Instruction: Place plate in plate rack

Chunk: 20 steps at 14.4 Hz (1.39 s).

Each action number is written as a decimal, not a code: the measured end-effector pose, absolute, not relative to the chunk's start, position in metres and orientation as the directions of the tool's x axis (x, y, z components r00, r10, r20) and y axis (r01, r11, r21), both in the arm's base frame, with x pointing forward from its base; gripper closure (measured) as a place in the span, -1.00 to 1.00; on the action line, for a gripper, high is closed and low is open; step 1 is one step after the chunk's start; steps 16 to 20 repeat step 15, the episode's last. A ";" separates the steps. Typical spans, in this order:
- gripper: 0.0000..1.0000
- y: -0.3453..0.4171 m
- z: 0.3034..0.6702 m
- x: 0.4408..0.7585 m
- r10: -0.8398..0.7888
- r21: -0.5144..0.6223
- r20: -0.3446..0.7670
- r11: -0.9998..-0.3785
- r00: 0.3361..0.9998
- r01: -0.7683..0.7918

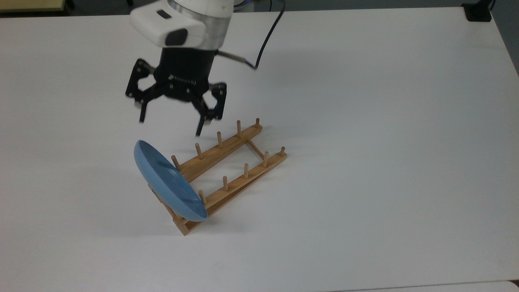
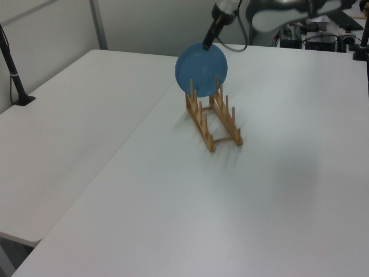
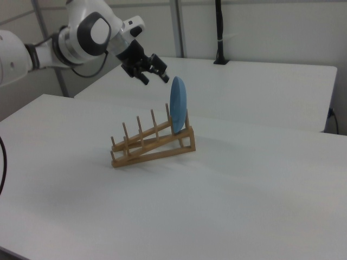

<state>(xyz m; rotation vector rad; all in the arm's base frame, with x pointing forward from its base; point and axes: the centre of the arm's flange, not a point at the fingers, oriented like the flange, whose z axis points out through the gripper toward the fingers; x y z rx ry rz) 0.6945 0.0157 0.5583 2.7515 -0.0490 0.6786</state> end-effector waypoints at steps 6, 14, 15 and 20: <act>-1.00 -0.007 0.582 0.620 -0.207 -0.002 0.049 -0.978 0.977 -0.207; -1.00 -0.051 0.578 0.583 -0.120 -0.026 -0.086 -0.992 0.989 -0.122; -1.00 -0.053 0.578 0.582 -0.119 -0.026 -0.086 -0.992 0.989 -0.121; -1.00 -0.053 0.578 0.582 -0.119 -0.026 -0.086 -0.992 0.989 -0.121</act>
